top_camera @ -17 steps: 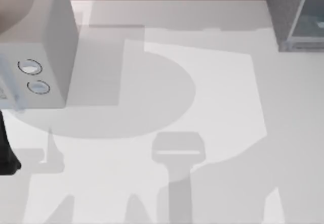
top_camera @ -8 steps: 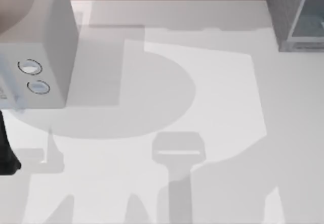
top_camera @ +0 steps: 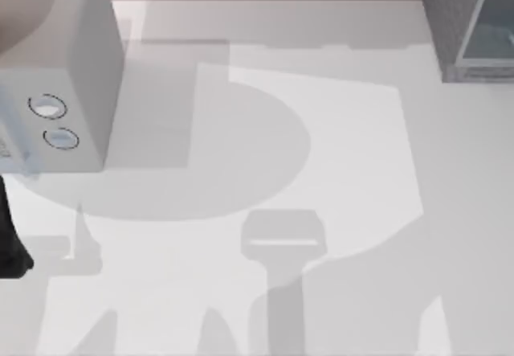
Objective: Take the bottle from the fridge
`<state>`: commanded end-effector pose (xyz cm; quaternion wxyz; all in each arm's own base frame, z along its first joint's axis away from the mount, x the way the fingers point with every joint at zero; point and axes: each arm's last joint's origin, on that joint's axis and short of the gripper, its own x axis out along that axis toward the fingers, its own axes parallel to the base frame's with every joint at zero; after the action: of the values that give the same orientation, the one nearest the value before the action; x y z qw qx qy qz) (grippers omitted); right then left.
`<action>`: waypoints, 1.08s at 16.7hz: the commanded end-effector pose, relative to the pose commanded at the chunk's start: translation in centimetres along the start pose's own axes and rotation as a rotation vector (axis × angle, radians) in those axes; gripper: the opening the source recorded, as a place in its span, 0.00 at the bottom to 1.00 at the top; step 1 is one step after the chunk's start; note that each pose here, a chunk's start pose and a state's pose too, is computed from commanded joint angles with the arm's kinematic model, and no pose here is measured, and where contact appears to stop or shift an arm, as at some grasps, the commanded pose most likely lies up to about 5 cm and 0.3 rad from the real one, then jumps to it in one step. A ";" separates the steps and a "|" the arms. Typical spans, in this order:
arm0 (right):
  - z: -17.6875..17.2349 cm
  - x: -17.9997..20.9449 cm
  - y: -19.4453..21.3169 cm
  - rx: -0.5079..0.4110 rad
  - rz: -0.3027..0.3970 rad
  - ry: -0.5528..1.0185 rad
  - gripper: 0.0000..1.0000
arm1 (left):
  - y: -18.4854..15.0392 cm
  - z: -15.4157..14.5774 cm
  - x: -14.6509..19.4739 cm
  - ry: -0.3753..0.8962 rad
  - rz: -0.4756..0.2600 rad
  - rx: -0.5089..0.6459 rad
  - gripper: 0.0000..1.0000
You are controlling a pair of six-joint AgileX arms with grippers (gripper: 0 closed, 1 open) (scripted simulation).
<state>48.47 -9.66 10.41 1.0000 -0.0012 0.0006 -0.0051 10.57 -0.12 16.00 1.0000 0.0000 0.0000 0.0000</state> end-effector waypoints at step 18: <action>5.0 -0.8 0.0 0.004 0.006 0.001 0.00 | 0.0 0.0 0.0 0.000 0.000 0.000 1.00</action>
<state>47.67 -9.65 15.38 1.0000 0.0007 0.0011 -0.0020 10.57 -0.12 16.00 1.0000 0.0000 0.0000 0.0000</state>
